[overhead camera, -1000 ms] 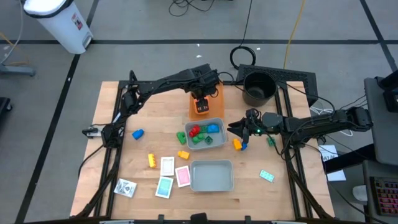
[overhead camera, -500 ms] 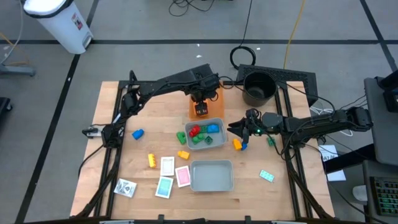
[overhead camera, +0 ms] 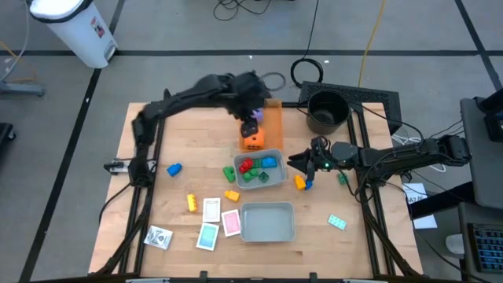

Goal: Pick & Place Toys
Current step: Put the left blue game piece into the top gray bin

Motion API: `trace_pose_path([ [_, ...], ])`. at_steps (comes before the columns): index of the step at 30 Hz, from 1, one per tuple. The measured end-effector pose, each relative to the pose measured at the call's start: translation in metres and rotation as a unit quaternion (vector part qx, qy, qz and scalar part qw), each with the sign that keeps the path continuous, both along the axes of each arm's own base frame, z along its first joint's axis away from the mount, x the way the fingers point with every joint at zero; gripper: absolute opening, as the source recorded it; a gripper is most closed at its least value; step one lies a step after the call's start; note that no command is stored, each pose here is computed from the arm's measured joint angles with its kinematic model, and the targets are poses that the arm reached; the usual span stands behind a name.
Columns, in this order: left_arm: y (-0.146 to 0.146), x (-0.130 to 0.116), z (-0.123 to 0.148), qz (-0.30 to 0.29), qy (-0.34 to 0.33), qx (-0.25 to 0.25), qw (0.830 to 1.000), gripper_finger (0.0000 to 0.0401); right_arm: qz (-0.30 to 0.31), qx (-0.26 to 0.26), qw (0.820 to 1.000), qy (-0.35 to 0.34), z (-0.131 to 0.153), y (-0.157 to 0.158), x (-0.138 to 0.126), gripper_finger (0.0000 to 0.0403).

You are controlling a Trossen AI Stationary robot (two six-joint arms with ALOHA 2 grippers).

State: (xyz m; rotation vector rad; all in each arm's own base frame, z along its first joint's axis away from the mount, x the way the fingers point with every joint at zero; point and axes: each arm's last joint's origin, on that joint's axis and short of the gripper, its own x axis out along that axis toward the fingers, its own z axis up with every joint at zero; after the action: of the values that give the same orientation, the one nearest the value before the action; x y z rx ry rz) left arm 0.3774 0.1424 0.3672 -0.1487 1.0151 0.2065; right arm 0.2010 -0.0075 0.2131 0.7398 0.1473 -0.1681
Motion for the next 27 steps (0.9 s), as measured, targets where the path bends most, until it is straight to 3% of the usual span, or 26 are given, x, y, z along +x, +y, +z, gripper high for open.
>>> trace_pose_path([
  [9, -0.035, -0.080, 0.090, 0.012, -0.130, -0.007, 0.991, 0.0234, -0.002, 0.010, 0.999, -0.049, 0.009, 0.000, 0.001, 0.0166],
  [13, -0.054, -0.109, 0.108, 0.017, -0.175, -0.004, 0.984, 0.0234, -0.004, 0.023, 0.997, -0.074, 0.014, 0.000, 0.002, 0.0166],
  [18, -0.077, -0.122, 0.095, 0.008, -0.243, -0.016, 0.970, 0.0234, -0.007, 0.023, 0.995, -0.092, 0.017, 0.000, 0.002, 0.0166],
  [27, -0.124, -0.124, 0.008, 0.002, -0.294, -0.115, 0.949, 0.0234, -0.010, 0.036, 0.994, -0.103, 0.019, 0.000, 0.002, 0.0166],
])
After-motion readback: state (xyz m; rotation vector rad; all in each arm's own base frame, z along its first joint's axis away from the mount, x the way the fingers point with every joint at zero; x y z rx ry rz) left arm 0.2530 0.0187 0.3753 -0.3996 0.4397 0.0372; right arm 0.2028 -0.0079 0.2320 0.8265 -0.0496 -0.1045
